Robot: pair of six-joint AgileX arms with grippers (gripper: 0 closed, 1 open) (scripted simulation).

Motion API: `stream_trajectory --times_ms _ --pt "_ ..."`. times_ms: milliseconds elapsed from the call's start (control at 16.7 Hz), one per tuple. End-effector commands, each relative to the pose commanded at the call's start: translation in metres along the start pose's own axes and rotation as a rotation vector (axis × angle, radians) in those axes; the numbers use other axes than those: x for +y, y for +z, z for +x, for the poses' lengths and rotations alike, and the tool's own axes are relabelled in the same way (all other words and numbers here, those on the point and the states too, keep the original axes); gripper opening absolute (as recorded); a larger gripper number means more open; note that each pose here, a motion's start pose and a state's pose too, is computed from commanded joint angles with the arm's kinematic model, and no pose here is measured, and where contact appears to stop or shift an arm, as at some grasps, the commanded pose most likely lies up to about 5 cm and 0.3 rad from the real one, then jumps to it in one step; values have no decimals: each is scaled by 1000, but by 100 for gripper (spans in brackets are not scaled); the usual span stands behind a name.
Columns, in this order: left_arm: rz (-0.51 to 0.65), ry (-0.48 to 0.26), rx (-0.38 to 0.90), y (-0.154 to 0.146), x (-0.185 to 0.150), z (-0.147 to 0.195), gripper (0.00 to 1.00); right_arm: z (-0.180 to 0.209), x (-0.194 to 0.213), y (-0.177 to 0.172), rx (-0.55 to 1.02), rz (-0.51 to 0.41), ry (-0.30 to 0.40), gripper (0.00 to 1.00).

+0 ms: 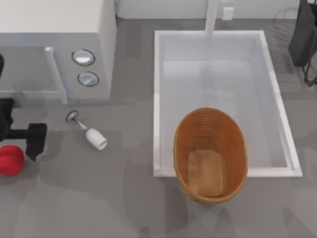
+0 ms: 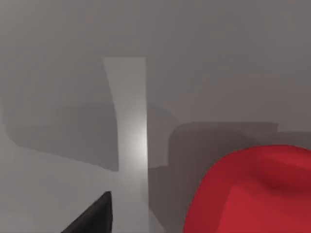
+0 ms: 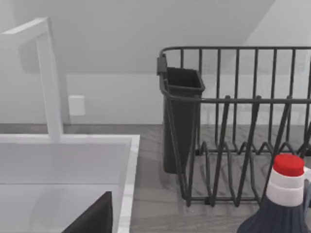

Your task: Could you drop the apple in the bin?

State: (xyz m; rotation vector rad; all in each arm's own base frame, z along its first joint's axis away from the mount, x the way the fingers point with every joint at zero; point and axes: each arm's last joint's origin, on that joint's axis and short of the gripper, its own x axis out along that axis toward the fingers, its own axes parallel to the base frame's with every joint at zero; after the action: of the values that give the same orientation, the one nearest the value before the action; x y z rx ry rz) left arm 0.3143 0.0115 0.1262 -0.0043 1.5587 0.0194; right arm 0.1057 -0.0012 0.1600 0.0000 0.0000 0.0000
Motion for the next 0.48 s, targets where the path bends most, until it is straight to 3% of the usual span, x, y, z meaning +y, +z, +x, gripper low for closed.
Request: stream_trajectory --times_ms 180,420,480 --pt "0 0 9 -2 0 19 100 0 0 0 0 0 0 100" --pt "0 0 10 -2 0 20 100 0 0 0 0 0 0 100" --pt "0 0 10 -2 0 20 92 0 0 0 0 0 0 100"
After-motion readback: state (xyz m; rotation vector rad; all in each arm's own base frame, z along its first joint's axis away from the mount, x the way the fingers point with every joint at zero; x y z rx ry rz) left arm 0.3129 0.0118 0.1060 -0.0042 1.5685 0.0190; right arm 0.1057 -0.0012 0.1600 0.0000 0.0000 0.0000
